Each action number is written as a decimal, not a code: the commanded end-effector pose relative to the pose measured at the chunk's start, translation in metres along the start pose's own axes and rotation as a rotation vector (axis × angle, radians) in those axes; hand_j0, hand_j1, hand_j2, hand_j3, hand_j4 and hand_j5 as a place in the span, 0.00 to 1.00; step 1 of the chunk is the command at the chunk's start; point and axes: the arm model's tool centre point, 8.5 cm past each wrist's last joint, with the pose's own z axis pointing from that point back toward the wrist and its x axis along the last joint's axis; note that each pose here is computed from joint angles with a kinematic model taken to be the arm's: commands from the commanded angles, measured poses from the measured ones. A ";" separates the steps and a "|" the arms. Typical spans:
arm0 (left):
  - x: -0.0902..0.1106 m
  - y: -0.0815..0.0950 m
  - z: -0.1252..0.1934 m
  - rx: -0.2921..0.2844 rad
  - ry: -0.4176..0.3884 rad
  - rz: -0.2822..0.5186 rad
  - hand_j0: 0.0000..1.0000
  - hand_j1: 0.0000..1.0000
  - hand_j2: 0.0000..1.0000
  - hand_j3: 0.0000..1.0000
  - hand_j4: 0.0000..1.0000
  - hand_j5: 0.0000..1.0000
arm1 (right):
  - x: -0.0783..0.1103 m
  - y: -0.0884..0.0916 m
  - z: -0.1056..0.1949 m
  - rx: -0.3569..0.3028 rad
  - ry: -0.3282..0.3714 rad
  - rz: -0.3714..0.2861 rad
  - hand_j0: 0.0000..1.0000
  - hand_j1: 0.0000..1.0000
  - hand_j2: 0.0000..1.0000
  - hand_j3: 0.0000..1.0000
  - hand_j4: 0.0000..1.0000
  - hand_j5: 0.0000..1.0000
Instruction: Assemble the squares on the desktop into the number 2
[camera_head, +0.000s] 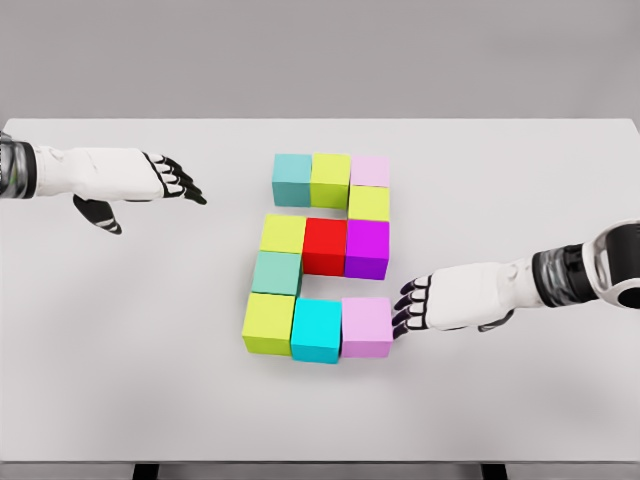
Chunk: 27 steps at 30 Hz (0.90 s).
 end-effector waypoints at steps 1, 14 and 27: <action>-0.001 0.002 0.001 0.007 0.003 0.003 1.00 1.00 1.00 1.00 1.00 1.00 | 0.000 0.000 -0.001 -0.003 -0.001 -0.004 1.00 1.00 1.00 1.00 1.00 1.00; -0.001 0.002 0.001 0.008 0.003 0.003 1.00 1.00 1.00 1.00 1.00 1.00 | -0.068 -0.010 0.117 -0.304 0.224 -0.288 1.00 1.00 1.00 1.00 1.00 1.00; -0.005 -0.010 -0.005 -0.003 0.009 0.039 1.00 1.00 1.00 1.00 1.00 1.00 | -0.092 0.009 0.136 -0.607 0.130 -0.642 1.00 1.00 1.00 1.00 1.00 1.00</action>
